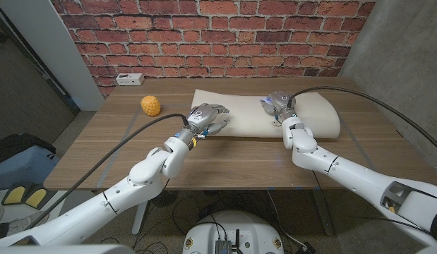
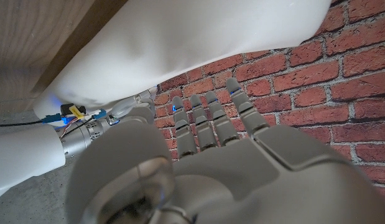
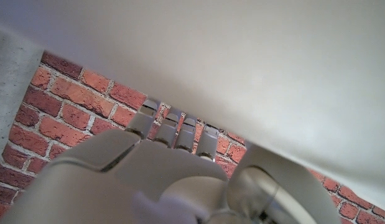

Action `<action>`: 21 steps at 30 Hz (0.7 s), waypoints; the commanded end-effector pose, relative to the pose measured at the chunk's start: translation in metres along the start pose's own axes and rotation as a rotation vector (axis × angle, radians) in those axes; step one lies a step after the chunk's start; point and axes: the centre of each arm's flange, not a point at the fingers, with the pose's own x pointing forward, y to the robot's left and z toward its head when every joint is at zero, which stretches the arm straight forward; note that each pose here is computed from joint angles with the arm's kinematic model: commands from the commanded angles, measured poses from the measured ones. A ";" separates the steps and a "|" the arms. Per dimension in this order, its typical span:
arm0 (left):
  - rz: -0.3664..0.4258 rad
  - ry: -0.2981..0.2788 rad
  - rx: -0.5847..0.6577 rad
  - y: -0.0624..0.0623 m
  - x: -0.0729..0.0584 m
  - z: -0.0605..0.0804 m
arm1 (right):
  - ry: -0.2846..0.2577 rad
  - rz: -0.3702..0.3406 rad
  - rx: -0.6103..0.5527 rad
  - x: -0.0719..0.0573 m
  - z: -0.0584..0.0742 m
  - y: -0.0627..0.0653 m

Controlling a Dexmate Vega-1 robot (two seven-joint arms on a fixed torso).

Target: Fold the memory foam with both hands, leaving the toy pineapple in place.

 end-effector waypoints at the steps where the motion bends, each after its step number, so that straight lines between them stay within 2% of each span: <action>1: -0.008 0.124 0.115 -0.003 0.004 -0.001 | 0.016 0.023 -0.032 0.027 0.006 0.003; 2: -0.028 0.162 0.146 -0.005 0.007 -0.002 | 0.019 0.024 -0.034 0.029 0.006 0.004; 5: -0.100 0.228 0.189 -0.011 0.015 -0.008 | 0.023 0.027 -0.036 0.033 0.006 0.004; 7: -0.137 0.245 0.197 -0.015 0.020 -0.014 | 0.027 0.028 -0.040 0.035 0.005 0.005; 10: -0.204 0.244 0.249 -0.021 0.029 -0.022 | 0.036 0.031 -0.044 0.036 0.002 0.005; 14: -0.307 0.208 0.371 -0.026 0.044 -0.027 | 0.055 0.034 -0.045 0.036 -0.005 0.006; 15: -0.300 0.200 0.424 -0.027 0.046 -0.025 | 0.061 0.036 -0.042 0.036 -0.007 0.007; 18: -0.181 0.196 0.564 -0.031 0.049 -0.020 | 0.074 0.039 -0.044 0.033 -0.013 0.009; 21: -0.124 0.204 0.556 -0.032 0.054 -0.021 | 0.084 0.042 -0.037 0.029 -0.018 0.010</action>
